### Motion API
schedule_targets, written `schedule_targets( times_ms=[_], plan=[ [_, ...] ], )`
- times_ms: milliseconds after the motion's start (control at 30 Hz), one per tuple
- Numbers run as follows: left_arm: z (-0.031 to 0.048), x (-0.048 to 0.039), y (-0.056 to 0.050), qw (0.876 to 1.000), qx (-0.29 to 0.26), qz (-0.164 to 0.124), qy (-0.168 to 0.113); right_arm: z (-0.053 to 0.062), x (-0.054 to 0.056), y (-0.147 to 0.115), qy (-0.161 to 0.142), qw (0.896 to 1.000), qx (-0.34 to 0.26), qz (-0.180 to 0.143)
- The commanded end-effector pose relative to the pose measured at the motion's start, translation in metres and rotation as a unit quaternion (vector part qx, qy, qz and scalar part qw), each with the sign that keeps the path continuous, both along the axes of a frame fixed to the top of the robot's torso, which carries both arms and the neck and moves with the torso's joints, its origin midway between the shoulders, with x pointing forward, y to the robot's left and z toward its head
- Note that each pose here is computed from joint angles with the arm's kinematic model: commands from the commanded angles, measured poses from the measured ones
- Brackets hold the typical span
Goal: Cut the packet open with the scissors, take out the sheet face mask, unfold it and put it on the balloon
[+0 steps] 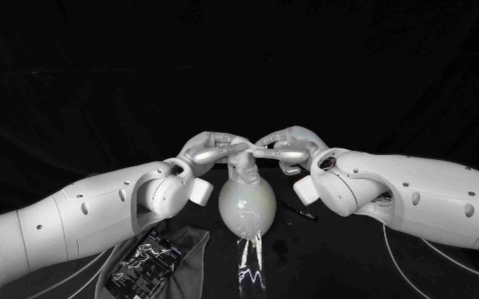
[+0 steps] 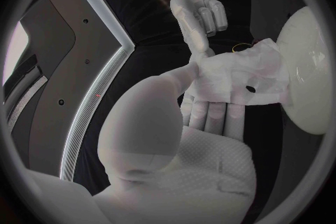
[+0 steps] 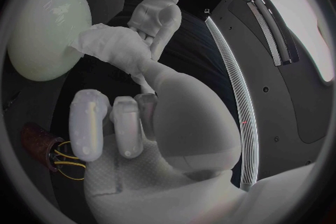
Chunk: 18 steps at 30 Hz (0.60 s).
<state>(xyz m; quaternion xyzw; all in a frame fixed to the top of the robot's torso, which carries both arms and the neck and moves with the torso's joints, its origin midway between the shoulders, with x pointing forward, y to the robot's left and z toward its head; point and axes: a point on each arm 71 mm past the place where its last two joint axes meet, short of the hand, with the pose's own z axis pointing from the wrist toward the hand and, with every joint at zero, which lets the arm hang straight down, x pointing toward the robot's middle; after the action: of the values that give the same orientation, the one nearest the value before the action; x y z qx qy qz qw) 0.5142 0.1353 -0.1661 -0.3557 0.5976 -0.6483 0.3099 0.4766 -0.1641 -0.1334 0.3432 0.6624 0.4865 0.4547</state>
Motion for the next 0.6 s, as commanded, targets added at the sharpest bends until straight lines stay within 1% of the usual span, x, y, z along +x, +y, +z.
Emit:
schedule_targets(
  times_ms=[33, 233, 433, 600],
  plan=[
    [0.0021, -0.0003, -0.0008, 1.0, -0.001, -0.002, -0.01, 0.002, 0.0009, -0.0027, -0.014, 1.0, 0.002, -0.019],
    [0.0022, -0.0009, -0.0014, 1.0, 0.004, -0.005, -0.014, 0.0029, 0.0013, -0.0037, -0.019, 0.999, 0.008, -0.028],
    [0.0024, -0.0011, -0.0018, 1.0, 0.007, -0.007, -0.016, 0.0017, 0.0008, -0.0028, -0.01, 1.0, 0.009, -0.016],
    [0.0025, -0.001, -0.0015, 1.0, 0.007, -0.005, -0.018, 0.0015, 0.0003, -0.0062, -0.007, 1.0, 0.011, -0.013]
  ],
)
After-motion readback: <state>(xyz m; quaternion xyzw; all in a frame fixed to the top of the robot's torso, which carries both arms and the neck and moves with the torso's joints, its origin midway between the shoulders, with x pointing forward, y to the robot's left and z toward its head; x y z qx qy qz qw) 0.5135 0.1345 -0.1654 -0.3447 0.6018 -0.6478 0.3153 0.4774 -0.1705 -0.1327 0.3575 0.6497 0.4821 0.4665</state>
